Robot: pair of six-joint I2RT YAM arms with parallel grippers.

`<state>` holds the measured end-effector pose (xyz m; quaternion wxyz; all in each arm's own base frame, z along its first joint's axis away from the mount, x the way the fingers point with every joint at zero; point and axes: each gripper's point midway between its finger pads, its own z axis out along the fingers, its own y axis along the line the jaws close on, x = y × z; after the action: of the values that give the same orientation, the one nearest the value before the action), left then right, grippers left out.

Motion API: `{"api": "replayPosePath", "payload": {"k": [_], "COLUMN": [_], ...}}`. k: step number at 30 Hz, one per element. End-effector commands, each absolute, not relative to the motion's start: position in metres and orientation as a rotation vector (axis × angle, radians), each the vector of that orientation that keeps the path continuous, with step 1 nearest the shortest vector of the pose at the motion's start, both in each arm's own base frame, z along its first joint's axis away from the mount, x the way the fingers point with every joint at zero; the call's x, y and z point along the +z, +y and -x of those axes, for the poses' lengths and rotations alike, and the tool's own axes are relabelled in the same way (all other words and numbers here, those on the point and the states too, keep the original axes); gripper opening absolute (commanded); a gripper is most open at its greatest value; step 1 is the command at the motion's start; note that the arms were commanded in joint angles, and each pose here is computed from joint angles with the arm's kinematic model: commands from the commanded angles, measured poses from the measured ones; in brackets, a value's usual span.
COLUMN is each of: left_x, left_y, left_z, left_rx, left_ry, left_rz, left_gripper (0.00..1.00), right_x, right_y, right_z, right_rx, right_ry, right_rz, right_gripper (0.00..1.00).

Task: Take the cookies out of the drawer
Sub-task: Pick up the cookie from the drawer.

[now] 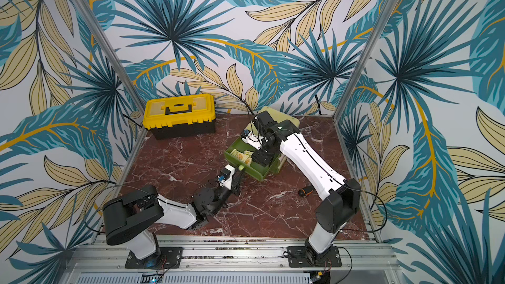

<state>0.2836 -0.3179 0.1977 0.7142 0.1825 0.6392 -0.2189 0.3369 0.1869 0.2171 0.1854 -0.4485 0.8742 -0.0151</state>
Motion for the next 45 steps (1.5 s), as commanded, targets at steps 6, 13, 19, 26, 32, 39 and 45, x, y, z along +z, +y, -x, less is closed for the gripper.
{"api": "replayPosePath", "payload": {"k": [6,13,19,26,32,39,45], "left_x": [0.212,0.206,0.206,0.206,0.207,0.208,0.208], "left_y": [-0.302,-0.302,-0.303,-0.304,-0.304,-0.307,-0.307], "left_z": [-0.284,-0.284,-0.284,-0.284,-0.284,-0.284,-0.284], "left_rx": [-0.456,-0.451,-0.449,-0.447,-0.445,-0.450,-0.446], "left_ry": [1.381,1.391,1.391,1.390,1.383,1.376,1.374], "left_rz": [-0.347,-0.355,-0.362,-0.365,-0.369,-0.376,-0.379], "left_gripper": [0.05,0.05,0.05,0.05,0.05,0.05,0.05], "right_x": [0.201,0.194,0.187,0.179,0.174,0.175,0.178], "right_y": [0.179,0.177,0.178,0.177,0.175,0.173,0.174], "right_z": [-0.335,-0.343,-0.342,-0.339,-0.340,-0.339,-0.337], "right_rx": [-0.114,-0.166,-0.159,-0.162,-0.177,-0.191,-0.175], "right_ry": [2.506,2.514,2.532,2.552,2.564,2.567,2.560], "right_rz": [1.354,1.372,1.395,1.416,1.426,1.422,1.413], "right_gripper": [0.70,0.70,0.68,0.63,0.58,0.52,0.44]}}
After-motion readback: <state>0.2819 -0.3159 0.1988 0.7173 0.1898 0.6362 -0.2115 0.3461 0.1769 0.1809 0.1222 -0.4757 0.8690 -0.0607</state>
